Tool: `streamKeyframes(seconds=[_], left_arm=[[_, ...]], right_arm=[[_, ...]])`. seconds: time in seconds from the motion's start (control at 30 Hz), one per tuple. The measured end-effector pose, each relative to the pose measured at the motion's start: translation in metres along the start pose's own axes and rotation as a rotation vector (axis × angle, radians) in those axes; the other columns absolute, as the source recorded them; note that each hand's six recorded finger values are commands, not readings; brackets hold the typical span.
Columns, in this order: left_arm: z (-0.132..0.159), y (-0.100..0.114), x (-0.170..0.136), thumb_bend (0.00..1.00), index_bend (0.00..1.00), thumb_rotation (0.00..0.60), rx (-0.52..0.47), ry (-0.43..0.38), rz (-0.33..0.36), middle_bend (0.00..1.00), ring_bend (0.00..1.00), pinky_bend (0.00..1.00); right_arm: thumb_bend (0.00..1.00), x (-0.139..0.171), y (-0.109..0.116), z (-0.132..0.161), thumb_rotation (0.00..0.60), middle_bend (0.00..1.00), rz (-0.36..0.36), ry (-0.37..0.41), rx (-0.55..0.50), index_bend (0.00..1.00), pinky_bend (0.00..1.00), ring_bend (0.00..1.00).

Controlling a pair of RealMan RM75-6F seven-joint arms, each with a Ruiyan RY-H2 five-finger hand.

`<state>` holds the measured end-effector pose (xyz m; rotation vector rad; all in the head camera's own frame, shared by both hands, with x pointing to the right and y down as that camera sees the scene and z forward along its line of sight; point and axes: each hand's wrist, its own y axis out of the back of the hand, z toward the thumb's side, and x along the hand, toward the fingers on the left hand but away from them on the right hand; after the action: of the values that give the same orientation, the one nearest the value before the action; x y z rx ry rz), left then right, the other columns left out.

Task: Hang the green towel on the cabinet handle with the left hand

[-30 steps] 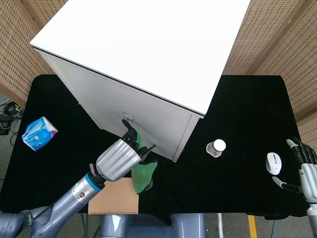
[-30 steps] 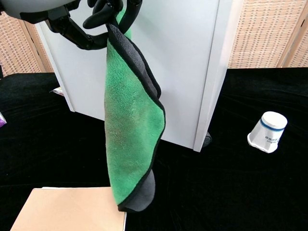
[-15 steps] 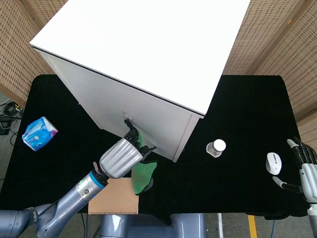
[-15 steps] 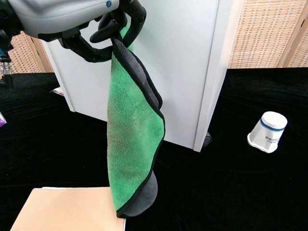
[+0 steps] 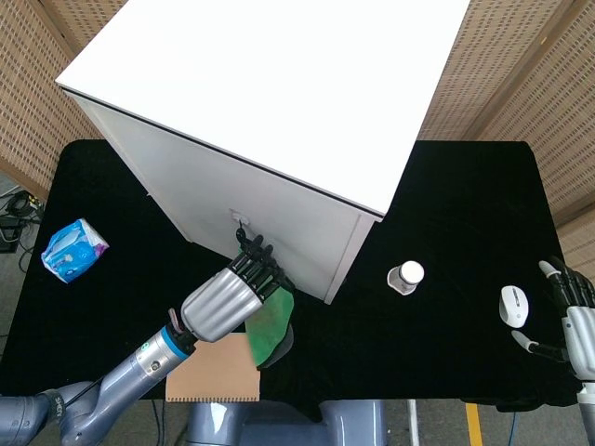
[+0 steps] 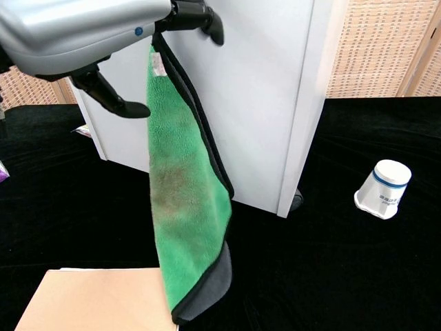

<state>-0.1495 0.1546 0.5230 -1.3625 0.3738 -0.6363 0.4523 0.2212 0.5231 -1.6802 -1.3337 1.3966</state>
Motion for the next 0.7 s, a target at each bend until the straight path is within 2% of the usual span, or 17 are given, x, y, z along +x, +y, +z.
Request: streamKeyframes(seconds=[0.13,0.33,0.53,0.7], left_arm=[[-0.001,0.001,-0.012,0.07,0.04,0.600,-0.030,0.001,0.036,0.00,0.00,0.00],[-0.013,0.000,-0.045,0.07,0.04,0.600,-0.100,0.069,0.083,0.00,0.00,0.00],[-0.034,-0.021,-0.107,0.07,0.04,0.600,-0.243,0.263,0.016,0.00,0.00,0.00],[-0.043,-0.044,-0.160,0.06,0.04,0.600,-0.343,0.424,-0.094,0.00,0.00,0.00]], right_arm=[[0.07,0.000,0.000,0.000,0.600,0.00,0.000,0.000,0.000,0.00,0.00,0.00],[0.07,0.000,0.001,0.000,0.600,0.00,-0.003,-0.001,0.000,0.00,0.00,0.00],[0.07,-0.001,-0.001,0.001,0.600,0.00,0.001,0.000,0.011,0.00,0.00,0.00],[0.07,-0.001,-0.005,0.003,0.600,0.00,0.010,0.003,0.023,0.00,0.00,0.00]])
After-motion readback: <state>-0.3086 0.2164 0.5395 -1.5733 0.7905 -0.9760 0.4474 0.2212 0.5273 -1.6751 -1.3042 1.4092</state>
